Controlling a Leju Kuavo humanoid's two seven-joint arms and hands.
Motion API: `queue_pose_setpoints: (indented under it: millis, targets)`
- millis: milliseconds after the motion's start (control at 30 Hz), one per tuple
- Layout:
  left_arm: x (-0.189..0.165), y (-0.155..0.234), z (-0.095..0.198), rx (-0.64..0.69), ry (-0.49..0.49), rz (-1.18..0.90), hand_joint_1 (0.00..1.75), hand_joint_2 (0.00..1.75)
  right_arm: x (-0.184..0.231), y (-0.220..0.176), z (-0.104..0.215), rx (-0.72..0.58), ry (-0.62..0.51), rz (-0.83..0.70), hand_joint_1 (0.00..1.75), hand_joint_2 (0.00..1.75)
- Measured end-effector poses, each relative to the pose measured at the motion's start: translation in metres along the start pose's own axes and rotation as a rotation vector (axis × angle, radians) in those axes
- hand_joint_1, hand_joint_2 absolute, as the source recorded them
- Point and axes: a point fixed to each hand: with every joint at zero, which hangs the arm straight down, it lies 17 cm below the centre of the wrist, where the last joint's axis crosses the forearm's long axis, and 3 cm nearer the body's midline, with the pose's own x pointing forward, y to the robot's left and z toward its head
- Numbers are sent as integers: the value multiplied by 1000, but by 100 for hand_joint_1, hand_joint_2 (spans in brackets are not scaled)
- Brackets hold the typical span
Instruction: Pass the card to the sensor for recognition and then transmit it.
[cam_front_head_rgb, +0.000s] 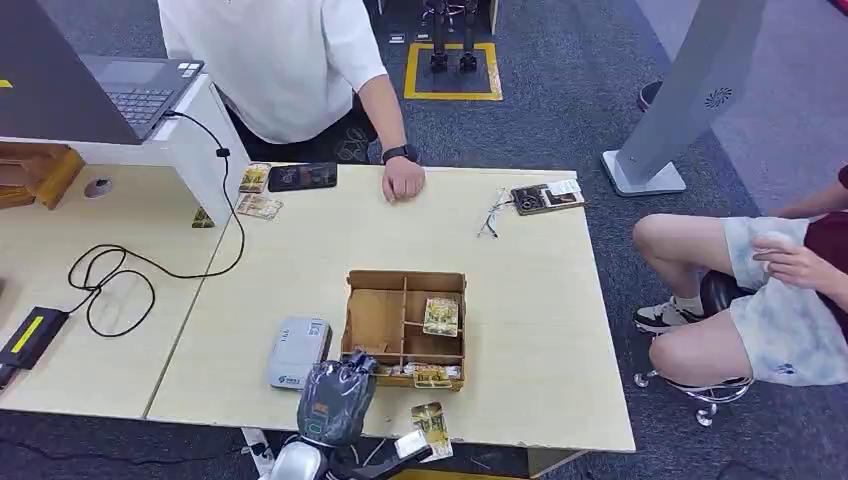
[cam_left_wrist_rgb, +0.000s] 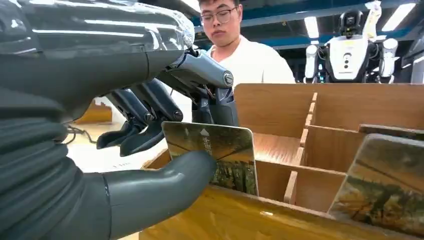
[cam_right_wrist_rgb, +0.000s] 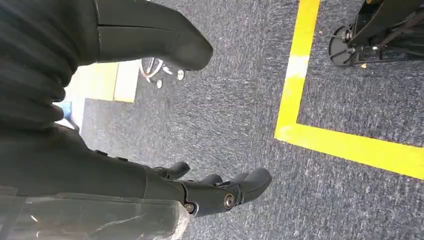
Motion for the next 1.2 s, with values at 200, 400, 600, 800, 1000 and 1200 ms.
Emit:
queue_pose_setpoints:
  millis: [200,400,600,800,1000,1200]
  targets:
    - [6,17,0,81,-25,62,175,175,0,-1,0,-4,-4,11,0,175]
    - [30,69,-9,211,-135,138,175,175,0,-2,0,-8,-5,23,0,175]
    - [19,121,-24,352,-141,162,175,175,0,-2,0,-9,-7,35,0,175]
    - [13,155,-39,444,-151,159,175,175,2,-1,0,-7,-12,52,0,175]
    - [-3,169,-52,480,-92,145,175,175,4,-2,0,-8,-15,76,0,175]
    - [-31,167,-70,475,4,140,175,175,4,-2,0,-9,-12,99,0,175]
